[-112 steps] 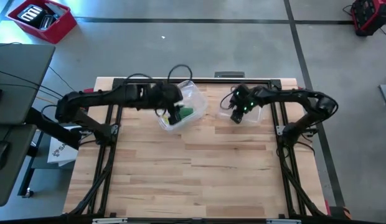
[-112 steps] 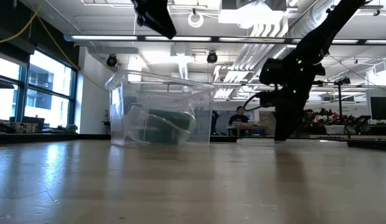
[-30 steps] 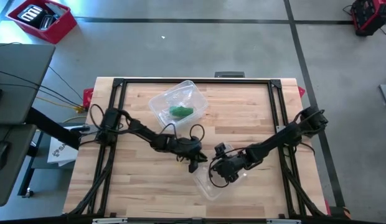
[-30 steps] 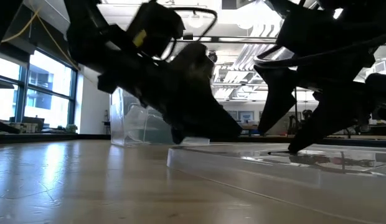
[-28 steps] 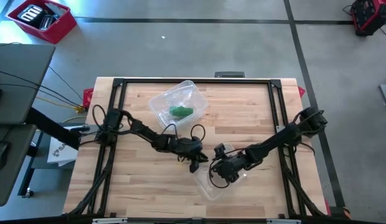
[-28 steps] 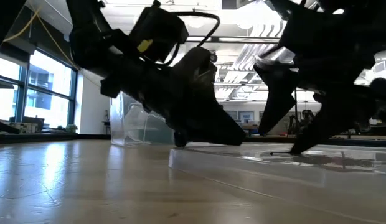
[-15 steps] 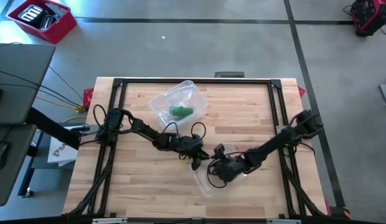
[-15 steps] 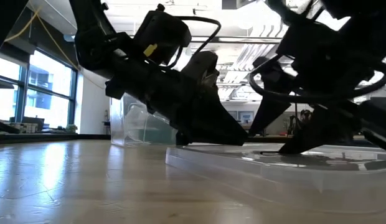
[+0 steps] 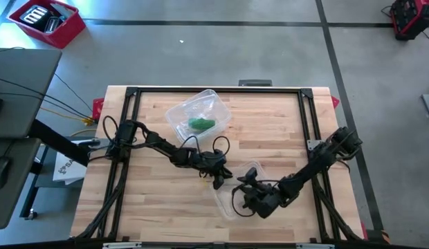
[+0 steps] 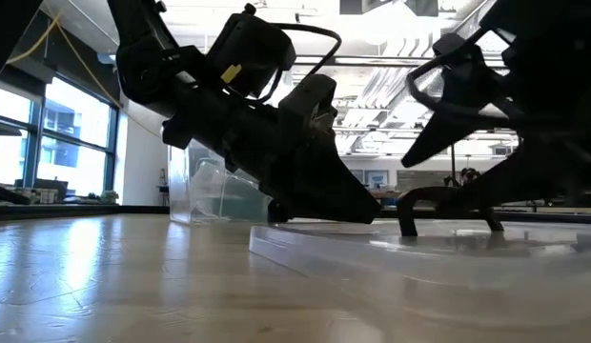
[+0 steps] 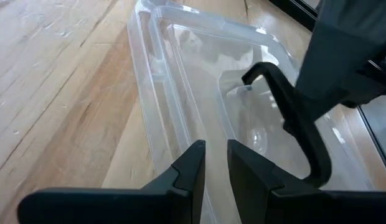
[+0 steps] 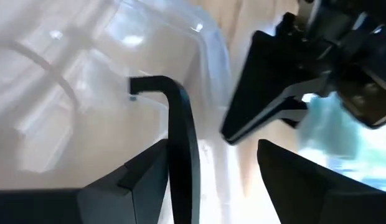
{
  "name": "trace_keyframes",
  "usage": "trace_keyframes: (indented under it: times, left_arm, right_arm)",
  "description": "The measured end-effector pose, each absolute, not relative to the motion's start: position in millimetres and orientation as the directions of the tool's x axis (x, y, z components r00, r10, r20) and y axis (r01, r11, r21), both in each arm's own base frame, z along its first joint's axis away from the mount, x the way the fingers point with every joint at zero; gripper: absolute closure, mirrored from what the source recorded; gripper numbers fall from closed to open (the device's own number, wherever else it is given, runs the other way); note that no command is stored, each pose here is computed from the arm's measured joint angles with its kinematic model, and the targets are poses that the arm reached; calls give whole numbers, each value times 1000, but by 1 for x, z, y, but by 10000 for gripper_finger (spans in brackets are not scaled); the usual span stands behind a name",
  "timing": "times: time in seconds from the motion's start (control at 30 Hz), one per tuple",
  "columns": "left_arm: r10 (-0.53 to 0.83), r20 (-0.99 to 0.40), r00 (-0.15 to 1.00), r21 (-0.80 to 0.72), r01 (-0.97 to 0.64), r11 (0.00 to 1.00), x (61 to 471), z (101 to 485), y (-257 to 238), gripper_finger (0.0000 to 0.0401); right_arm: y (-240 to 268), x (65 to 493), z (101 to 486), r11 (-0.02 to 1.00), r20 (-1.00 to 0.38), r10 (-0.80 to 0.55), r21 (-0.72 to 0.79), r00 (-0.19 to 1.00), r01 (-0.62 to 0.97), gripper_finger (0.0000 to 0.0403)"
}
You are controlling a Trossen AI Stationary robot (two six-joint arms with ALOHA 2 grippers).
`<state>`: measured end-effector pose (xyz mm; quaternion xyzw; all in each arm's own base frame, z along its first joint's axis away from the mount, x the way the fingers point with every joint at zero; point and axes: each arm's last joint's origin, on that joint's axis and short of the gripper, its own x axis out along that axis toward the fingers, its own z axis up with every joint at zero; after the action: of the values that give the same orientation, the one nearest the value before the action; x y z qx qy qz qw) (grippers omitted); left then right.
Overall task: Roll bandage
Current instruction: Close the transparent storage box
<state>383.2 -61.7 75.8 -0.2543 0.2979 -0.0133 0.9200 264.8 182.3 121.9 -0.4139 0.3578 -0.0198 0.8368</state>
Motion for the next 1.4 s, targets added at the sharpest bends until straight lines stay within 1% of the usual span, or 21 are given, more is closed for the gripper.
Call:
trace_keyframes:
  times: [0.1,0.27,0.43,0.57,0.67,0.83,0.9,0.97,1.07,1.17,1.27,1.4]
  left_arm:
    - [-177,-542,822,-475,-126,871,383,76,-62,335]
    - [-177,-542,822,-472,-124,873,383,76,-62,335]
    - [-176,-542,822,-471,-123,874,383,76,-62,335]
    - [-175,-542,822,-470,-124,874,383,75,-62,335]
    - [-175,-540,823,-470,-122,874,383,75,-62,335]
    - [-174,-539,824,-470,-122,874,383,76,-62,335]
    - [-174,-539,824,-469,-122,875,383,75,-62,335]
    - [-174,-538,825,-469,-122,875,383,75,-62,335]
    - [-173,-537,826,-469,-122,875,383,76,-62,335]
    - [-173,-537,826,-469,-122,875,383,76,-62,335]
    - [-174,-537,826,-464,-117,878,383,75,-62,335]
    - [-175,-533,828,-464,-113,879,383,76,-62,335]
  right_arm:
    - [185,264,121,725,-616,-276,-638,738,-261,171]
    - [183,266,120,775,-659,-221,-566,719,-280,171]
    - [173,274,123,853,-716,-138,-438,684,-286,171]
    - [156,281,137,922,-754,-39,-280,656,-266,172]
    - [136,286,147,954,-789,54,-140,612,-265,172]
    - [103,295,148,944,-828,266,121,494,-306,172]
    - [92,299,143,937,-831,309,183,462,-297,172]
    - [83,301,139,939,-838,309,195,449,-282,172]
    - [74,304,141,941,-831,308,194,463,-278,172]
    - [69,305,141,919,-814,375,264,443,-293,172]
    - [69,305,135,884,-797,458,361,394,-298,172]
    - [74,306,127,869,-796,483,387,365,-307,171]
